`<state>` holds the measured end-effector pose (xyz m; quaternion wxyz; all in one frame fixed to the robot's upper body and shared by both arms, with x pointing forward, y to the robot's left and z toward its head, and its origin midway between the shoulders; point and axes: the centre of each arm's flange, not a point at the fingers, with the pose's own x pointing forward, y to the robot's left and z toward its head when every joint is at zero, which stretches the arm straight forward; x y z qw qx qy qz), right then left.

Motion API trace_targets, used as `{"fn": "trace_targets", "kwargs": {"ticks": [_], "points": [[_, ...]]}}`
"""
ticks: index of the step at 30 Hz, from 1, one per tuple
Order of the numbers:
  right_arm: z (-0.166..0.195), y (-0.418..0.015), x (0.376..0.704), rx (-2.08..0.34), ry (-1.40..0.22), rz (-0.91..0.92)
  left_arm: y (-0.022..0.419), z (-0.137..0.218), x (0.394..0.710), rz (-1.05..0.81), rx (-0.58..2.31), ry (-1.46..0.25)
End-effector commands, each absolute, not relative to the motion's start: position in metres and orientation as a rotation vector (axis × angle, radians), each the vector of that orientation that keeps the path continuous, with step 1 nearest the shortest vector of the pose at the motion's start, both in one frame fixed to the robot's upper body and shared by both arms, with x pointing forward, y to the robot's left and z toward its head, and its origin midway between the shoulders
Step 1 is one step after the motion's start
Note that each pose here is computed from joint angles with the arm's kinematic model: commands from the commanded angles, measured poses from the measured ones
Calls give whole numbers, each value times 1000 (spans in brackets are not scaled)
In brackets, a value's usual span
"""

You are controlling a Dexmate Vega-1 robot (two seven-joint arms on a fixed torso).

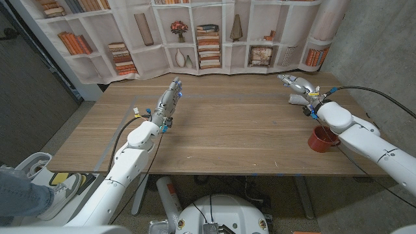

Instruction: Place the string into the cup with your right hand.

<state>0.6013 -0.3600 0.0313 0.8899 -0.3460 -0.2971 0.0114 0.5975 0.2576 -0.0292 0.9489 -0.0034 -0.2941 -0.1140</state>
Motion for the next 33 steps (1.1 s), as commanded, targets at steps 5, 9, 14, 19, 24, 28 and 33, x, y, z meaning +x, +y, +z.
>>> {"fn": "trace_targets", "kwargs": {"ticks": [5, 9, 14, 19, 24, 28, 33], "points": [[34, -370, 597, -794, -597, -36, 254, -33, 596, -241, -5, -596], [33, -374, 597, -801, -584, -50, 255, -31, 594, -237, 3, -601], [33, -378, 597, -819, -570, -66, 256, -30, 593, -232, 6, -602], [31, -382, 598, -854, -539, -78, 256, -25, 591, -239, 8, -612], [32, -388, 597, -857, -527, -102, 257, -19, 588, -230, 21, -622], [33, -394, 597, -856, -523, -122, 255, -18, 588, -236, 21, -626], [35, -398, 597, -875, -514, -141, 254, -20, 589, -237, 13, -624]]}}
